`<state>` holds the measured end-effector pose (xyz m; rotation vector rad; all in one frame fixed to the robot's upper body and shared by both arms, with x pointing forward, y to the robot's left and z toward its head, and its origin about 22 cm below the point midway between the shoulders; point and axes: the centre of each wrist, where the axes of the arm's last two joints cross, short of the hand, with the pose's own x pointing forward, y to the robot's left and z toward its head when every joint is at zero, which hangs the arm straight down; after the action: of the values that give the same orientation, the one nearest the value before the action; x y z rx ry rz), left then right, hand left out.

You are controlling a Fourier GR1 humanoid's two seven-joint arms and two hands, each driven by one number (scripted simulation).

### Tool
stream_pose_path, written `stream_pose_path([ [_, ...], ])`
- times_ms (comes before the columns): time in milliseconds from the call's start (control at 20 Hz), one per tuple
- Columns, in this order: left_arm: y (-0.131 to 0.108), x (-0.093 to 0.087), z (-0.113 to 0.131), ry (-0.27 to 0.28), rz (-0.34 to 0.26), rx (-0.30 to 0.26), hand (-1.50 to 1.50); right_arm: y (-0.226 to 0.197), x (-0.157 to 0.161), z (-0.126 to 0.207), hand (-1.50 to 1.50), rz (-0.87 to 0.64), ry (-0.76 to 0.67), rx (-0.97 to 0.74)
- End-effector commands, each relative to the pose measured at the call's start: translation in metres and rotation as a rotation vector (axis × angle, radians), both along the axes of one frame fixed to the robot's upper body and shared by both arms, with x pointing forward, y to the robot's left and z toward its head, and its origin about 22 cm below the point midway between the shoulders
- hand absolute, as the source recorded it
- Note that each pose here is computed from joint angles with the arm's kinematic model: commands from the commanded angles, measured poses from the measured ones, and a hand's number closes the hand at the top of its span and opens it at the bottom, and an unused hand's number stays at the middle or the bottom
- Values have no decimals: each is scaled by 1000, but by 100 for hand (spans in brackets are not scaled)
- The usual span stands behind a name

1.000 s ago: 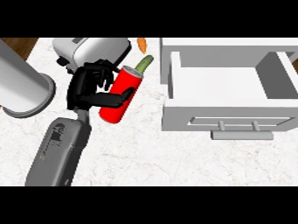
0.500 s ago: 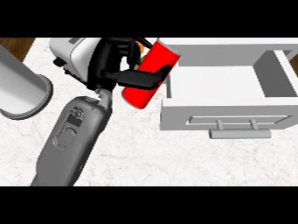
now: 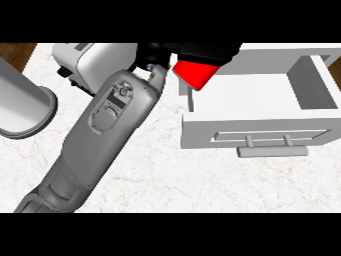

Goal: Pick up the can, place it into the drawer and close the drawer

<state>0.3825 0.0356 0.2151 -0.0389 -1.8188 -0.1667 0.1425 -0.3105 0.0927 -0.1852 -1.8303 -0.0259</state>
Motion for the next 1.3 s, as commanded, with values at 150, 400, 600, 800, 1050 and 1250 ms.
stream_pose_path([
  [150, -32, 16, 28, 13, 21, 16, 150, 10, 20, -7, -150, 0, 6, -6],
  [400, -39, 26, 18, 33, 15, 42, 150, 4, 5, 8, -150, 10, 13, 6],
  [600, -55, 26, 30, 26, 22, 84, 150, 1, 11, 11, -150, 18, -5, -18],
  [800, -55, 36, 29, 20, 24, 102, 150, 10, 24, 11, -150, 19, -7, -6],
  [1050, -60, 39, 29, 44, 58, 125, 150, 15, 15, 6, -150, 45, -3, -3],
  [1250, -56, 45, 21, 64, 36, 141, 150, 16, 13, 25, -150, 32, -17, -16],
])
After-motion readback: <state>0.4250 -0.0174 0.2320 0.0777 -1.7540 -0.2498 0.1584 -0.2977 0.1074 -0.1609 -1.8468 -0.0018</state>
